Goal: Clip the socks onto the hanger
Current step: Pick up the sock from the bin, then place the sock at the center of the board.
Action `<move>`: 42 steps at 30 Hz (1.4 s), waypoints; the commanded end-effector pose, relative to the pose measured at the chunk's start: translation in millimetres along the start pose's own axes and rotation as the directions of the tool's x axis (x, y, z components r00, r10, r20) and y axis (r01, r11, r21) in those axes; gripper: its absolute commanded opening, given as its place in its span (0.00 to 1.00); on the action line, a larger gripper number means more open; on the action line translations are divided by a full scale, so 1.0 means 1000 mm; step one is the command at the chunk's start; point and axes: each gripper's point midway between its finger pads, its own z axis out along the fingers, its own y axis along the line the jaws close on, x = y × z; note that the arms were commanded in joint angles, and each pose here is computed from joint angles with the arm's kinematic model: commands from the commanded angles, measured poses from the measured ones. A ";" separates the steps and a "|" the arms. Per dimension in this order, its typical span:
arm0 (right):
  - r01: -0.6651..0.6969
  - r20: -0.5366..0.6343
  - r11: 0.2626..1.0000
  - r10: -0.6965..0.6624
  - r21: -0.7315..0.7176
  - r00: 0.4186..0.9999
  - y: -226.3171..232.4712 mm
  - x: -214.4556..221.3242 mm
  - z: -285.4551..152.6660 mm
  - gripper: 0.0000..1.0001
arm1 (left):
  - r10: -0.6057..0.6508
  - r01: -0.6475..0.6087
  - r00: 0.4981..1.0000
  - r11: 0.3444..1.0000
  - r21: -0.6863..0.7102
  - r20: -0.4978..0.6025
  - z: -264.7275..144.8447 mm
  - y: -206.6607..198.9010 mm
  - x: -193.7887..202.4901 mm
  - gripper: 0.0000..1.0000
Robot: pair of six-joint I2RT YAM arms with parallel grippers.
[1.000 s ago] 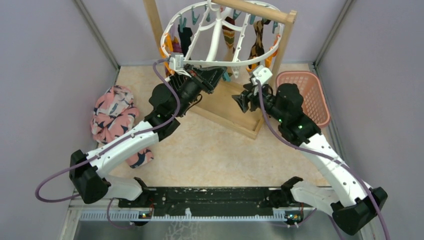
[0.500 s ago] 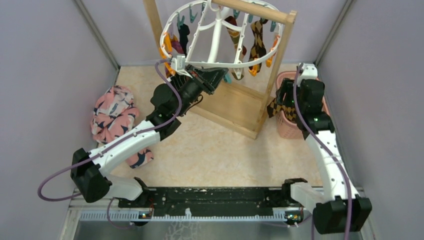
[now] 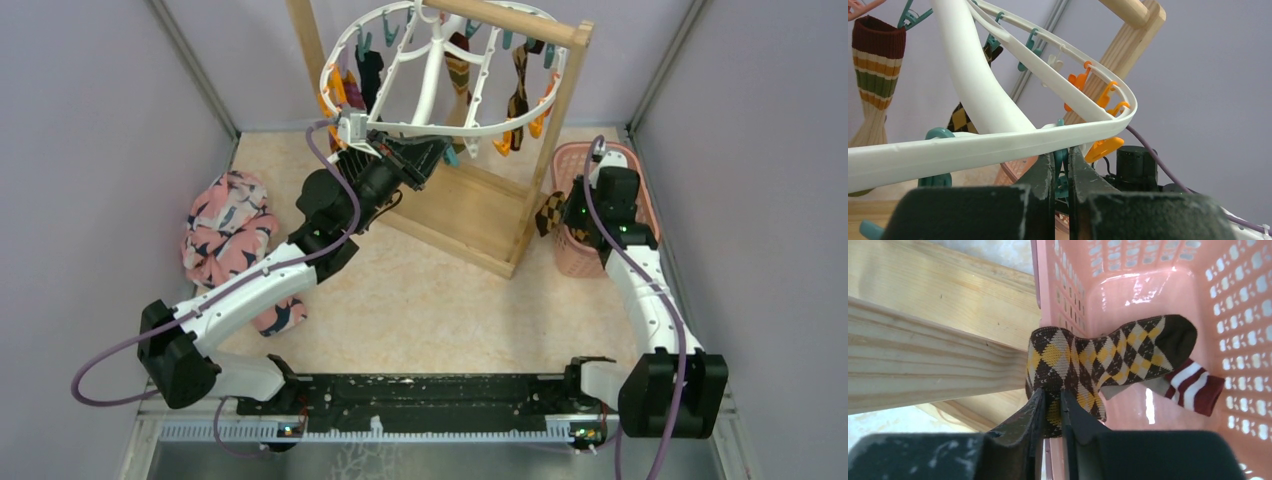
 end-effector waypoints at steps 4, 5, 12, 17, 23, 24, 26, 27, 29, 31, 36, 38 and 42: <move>-0.004 0.052 1.000 0.005 -0.014 0.999 0.003 -0.011 -0.002 0.00 | 0.004 -0.003 1.000 1.000 0.030 -0.024 -0.006 -0.006 0.003 0.00; -0.004 0.061 1.000 0.004 -0.010 0.998 0.003 -0.013 -0.003 0.00 | 0.004 -0.003 1.000 1.000 0.031 -0.024 -0.006 -0.006 0.004 0.00; 0.011 0.219 0.999 0.000 -0.048 0.976 0.015 -0.048 -0.045 0.00 | 0.001 0.000 1.000 1.000 0.028 -0.028 -0.005 -0.005 0.006 0.00; 0.052 0.256 0.990 -0.017 -0.131 0.967 0.035 -0.064 -0.079 0.00 | -0.002 0.006 0.999 0.997 0.073 -0.049 -0.004 -0.014 0.008 0.00; 0.058 0.189 0.949 0.002 -0.311 0.982 0.073 -0.035 -0.094 0.00 | -0.004 0.008 0.999 0.997 0.080 -0.049 -0.003 -0.015 0.009 0.00; 0.068 0.173 0.946 -0.013 -0.316 0.985 0.078 -0.027 -0.095 0.00 | -0.004 0.008 0.999 0.997 0.080 -0.050 -0.003 -0.015 0.009 0.00; 0.098 0.140 0.930 -0.051 -0.354 0.989 0.096 -0.010 -0.096 0.00 | -0.004 0.008 0.999 0.997 0.078 -0.051 -0.003 -0.014 0.010 0.00; 0.106 0.128 0.920 -0.061 -0.378 0.990 0.105 -0.003 -0.097 0.00 | -0.004 0.008 0.999 0.997 0.075 -0.053 -0.002 -0.013 0.011 0.00; 0.117 0.099 0.893 -0.082 -0.434 0.992 0.127 0.014 -0.096 0.00 | -0.006 0.011 0.998 0.997 0.074 -0.055 -0.002 -0.013 0.012 0.00; 0.113 0.069 0.880 -0.092 -0.462 0.993 0.139 0.030 -0.087 0.00 | -0.009 0.013 0.998 0.997 0.071 -0.058 -0.002 -0.011 0.014 0.00; 0.078 0.009 0.852 -0.086 -0.518 0.996 0.159 0.060 -0.047 0.00 | -0.010 0.014 0.998 0.998 0.068 -0.065 -0.003 -0.010 0.016 0.00; 0.072 -0.020 0.848 -0.096 -0.525 0.995 0.163 0.073 -0.029 0.00 | -0.007 0.011 0.998 0.998 0.065 -0.066 -0.003 -0.010 0.015 0.00; 0.054 -0.105 0.842 -0.131 -0.537 0.986 0.172 0.106 0.002 0.00 | 0.004 -0.001 0.998 0.999 0.051 -0.064 -0.004 -0.008 0.014 0.00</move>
